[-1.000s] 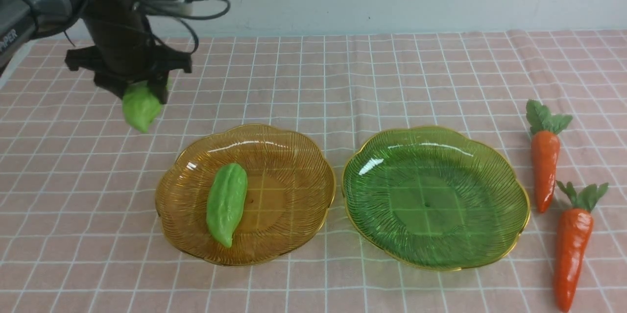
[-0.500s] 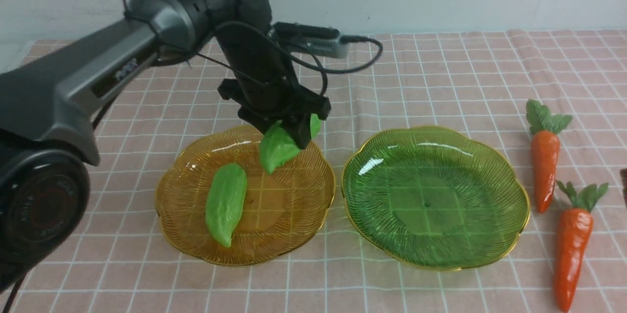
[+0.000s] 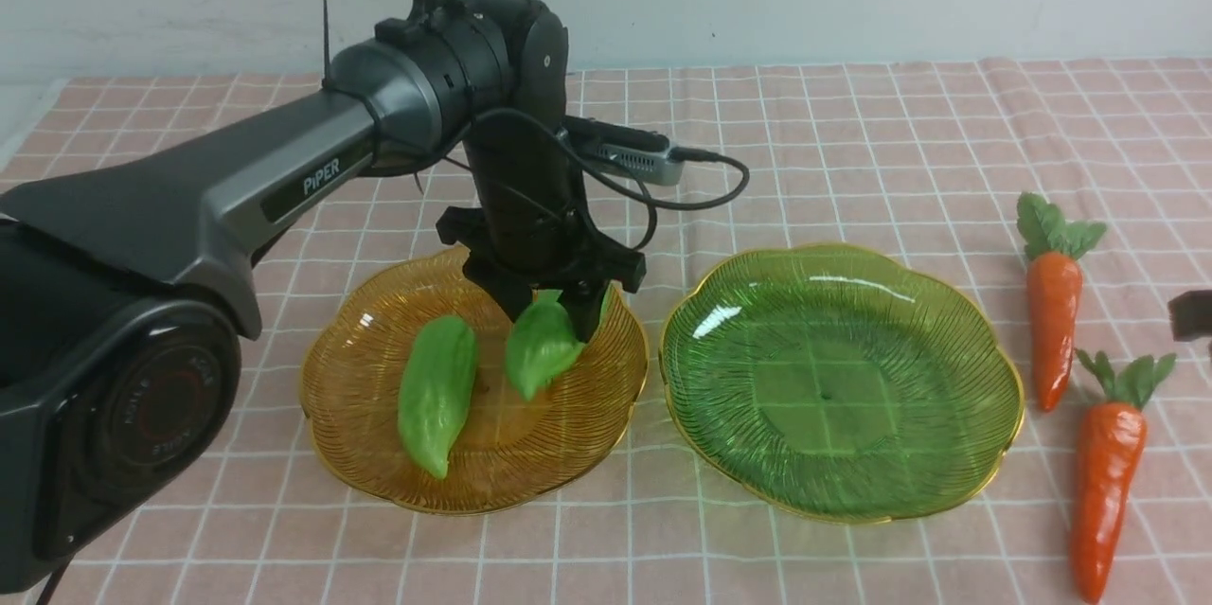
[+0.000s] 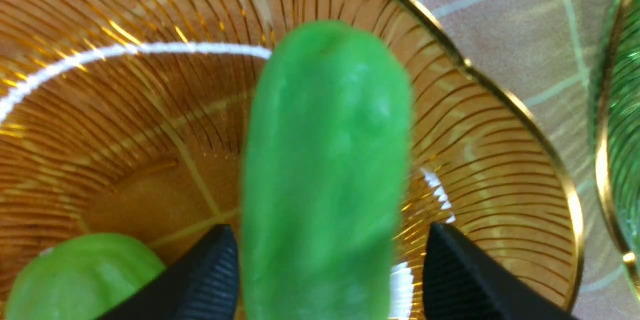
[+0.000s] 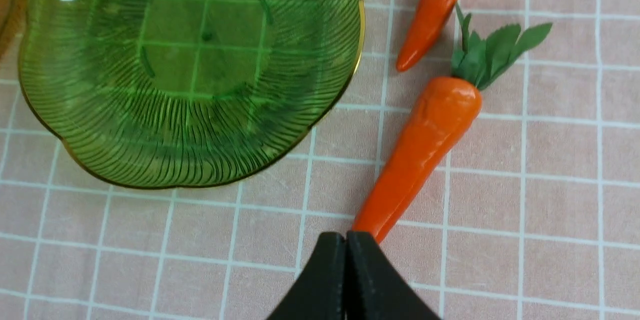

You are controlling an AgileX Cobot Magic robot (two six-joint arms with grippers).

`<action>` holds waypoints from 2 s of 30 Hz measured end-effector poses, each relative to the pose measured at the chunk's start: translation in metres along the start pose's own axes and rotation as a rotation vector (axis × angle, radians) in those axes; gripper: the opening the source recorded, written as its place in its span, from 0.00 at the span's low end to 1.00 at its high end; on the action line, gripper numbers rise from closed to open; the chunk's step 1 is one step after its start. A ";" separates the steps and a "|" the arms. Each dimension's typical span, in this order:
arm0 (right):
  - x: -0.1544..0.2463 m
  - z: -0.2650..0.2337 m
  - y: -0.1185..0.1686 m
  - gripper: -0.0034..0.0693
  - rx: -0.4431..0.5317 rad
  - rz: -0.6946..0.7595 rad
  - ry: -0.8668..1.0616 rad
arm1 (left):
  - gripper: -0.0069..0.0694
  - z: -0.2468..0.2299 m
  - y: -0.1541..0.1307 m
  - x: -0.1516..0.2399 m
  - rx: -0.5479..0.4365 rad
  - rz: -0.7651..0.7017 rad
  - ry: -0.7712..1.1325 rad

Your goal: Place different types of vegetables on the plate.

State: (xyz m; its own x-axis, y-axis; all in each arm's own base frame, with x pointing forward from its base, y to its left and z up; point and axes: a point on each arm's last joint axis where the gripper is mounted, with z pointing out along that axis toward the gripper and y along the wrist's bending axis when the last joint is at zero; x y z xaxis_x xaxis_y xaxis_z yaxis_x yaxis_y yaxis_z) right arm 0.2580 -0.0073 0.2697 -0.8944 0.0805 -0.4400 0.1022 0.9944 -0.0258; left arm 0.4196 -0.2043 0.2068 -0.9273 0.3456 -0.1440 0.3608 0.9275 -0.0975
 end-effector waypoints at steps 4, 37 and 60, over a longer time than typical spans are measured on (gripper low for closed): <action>-0.002 0.036 0.000 0.56 0.010 0.034 0.098 | 0.70 0.001 0.001 0.003 -0.004 -0.013 0.009; -0.058 0.051 0.100 0.50 -0.314 0.005 0.070 | 0.09 -0.188 0.021 0.166 -0.223 -0.136 -0.288; -0.111 0.079 0.122 0.80 -0.152 -0.176 0.151 | 0.09 -0.178 0.024 0.211 -0.213 -0.145 -0.243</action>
State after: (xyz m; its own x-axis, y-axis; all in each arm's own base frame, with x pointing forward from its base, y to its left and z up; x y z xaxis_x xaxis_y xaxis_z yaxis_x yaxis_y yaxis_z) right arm 0.4038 0.0997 0.2439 -0.9485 -0.0970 -0.3014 -0.1174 0.9918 0.0502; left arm 0.2145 -0.0840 0.3492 -0.9072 0.1877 -0.3766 0.1742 0.9822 0.0699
